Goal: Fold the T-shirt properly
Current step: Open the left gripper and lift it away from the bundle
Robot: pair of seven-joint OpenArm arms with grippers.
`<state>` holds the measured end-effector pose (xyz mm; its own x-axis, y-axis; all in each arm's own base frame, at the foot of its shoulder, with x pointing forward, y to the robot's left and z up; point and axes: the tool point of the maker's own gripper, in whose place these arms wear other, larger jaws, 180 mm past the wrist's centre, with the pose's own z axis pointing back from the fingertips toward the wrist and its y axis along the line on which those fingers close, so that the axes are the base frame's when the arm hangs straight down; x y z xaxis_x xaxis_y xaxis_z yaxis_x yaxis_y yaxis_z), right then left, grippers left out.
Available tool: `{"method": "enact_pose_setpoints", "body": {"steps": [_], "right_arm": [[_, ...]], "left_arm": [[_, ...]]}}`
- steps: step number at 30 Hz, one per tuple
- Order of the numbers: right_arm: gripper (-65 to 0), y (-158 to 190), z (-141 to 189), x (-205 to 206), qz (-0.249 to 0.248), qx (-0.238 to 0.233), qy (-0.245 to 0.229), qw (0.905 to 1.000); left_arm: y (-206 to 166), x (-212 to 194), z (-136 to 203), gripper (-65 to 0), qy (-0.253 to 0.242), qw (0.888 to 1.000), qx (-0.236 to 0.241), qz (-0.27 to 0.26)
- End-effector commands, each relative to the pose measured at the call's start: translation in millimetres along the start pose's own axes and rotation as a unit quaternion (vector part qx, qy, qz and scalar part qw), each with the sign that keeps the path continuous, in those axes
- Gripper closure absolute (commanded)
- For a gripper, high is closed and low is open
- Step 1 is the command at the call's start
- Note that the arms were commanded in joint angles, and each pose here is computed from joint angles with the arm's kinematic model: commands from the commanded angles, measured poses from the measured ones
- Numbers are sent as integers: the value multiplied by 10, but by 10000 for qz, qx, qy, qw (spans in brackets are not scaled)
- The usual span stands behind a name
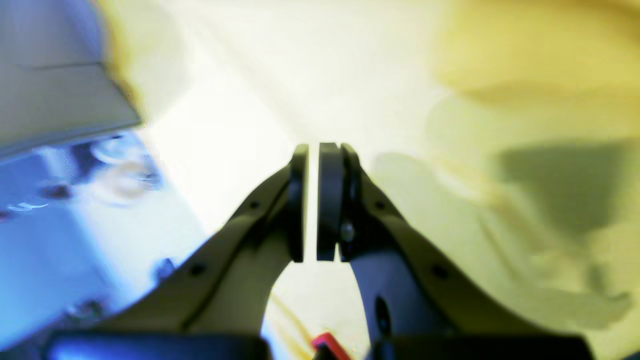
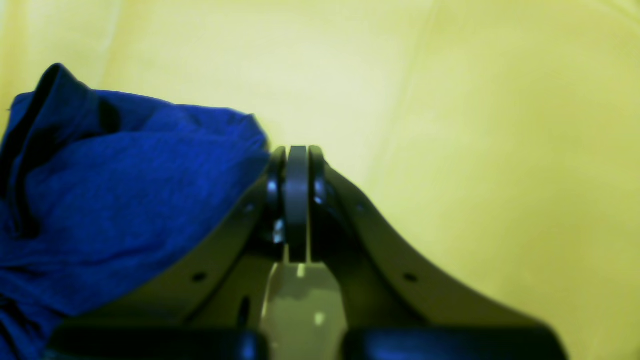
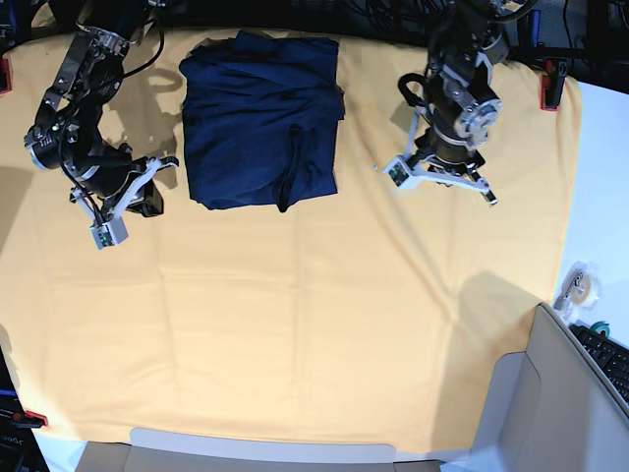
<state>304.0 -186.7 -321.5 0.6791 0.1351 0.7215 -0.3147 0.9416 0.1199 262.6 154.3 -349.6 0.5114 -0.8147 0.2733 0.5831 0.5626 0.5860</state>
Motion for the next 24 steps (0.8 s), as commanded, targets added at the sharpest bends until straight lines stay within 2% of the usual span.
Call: {"method": "enact_pose_setpoints", "body": {"steps": [1, 3, 7, 10, 13, 15, 19, 24], "right_arm": [[0, -91, 65, 246, 168, -110, -321, 9993], [-11, -181, 88, 367, 273, -192, -393, 9987], [-141, -369, 86, 514, 312, -300, -399, 9983], [-236, -474, 39, 521, 229, -282, -189, 9992], [-280, -497, 2, 543, 177, -244, -171, 9994], [-294, -502, -16, 575, 167, -224, -182, 9994], [-298, -489, -111, 576, 119, -97, -92, 9998], [-298, -273, -309, 457, 204, 363, 206, 9989]], "left_arm": [[99, 21, 26, -22, -165, 9994, -4, 309], [180, -122, 17, -39, -133, 9971, -110, 735], [268, -384, 17, -105, -53, 9885, -181, 1498], [131, -561, 53, -158, 80, 9815, -482, 1851], [-52, -645, 98, -192, 88, 9714, -897, 2196], [-172, -666, 143, -206, 28, 9612, -1228, 2469], [-389, -592, 258, -226, -228, 9339, -1983, 2967], [-553, -252, 396, -267, -909, 8985, -2714, 3328]]}}
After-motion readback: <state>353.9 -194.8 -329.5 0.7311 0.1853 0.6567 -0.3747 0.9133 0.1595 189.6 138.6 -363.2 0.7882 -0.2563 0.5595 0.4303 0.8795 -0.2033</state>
